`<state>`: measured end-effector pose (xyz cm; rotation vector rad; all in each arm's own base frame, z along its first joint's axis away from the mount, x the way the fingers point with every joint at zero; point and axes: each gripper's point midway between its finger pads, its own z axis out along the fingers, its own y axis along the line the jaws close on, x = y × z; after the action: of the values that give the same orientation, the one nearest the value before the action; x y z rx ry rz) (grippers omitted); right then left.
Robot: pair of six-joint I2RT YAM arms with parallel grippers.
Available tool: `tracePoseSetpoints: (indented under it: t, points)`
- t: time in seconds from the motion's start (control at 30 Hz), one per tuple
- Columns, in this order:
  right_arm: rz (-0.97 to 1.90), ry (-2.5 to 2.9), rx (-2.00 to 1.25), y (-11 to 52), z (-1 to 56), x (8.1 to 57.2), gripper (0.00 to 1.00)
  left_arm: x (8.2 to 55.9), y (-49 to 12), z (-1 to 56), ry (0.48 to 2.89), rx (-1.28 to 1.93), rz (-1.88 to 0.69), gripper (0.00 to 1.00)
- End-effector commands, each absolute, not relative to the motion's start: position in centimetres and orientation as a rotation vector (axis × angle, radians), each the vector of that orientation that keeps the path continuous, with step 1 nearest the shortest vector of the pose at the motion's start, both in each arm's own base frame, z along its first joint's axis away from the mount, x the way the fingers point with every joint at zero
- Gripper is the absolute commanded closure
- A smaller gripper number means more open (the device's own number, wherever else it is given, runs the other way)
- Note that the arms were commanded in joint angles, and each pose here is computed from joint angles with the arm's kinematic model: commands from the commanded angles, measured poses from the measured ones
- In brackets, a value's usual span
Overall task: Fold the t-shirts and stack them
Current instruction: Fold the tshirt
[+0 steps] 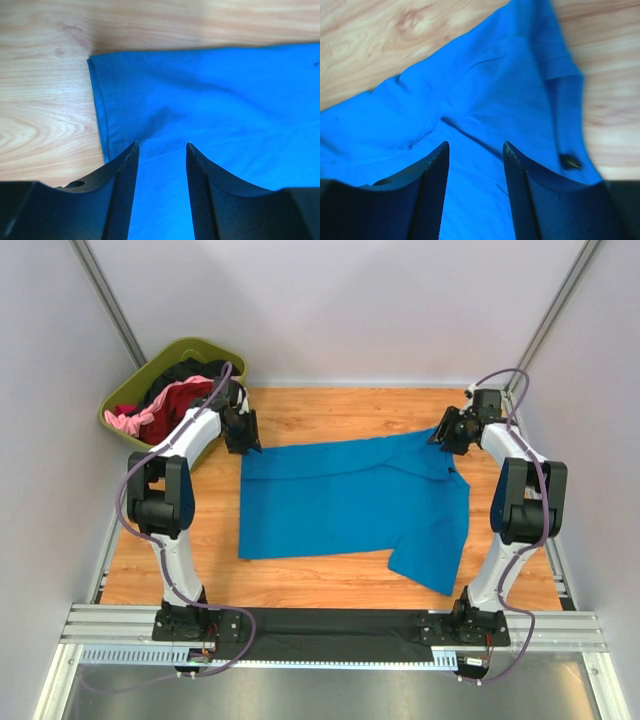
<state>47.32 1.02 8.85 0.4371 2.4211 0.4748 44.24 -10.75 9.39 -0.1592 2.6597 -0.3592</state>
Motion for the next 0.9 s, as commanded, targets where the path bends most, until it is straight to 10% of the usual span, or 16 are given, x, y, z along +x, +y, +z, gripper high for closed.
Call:
tracePoseSetpoints:
  t: [0.0,0.87]
  points:
    - [0.721,2.460,0.288,4.7,8.7,47.5,0.50,43.6,-11.5,7.1,2.720,-0.184,-0.400,0.50]
    - [0.743,2.615,0.010,9.0,4.0,48.5,0.53,39.1,-9.6,5.3,2.886,-0.345,-0.253,0.54]
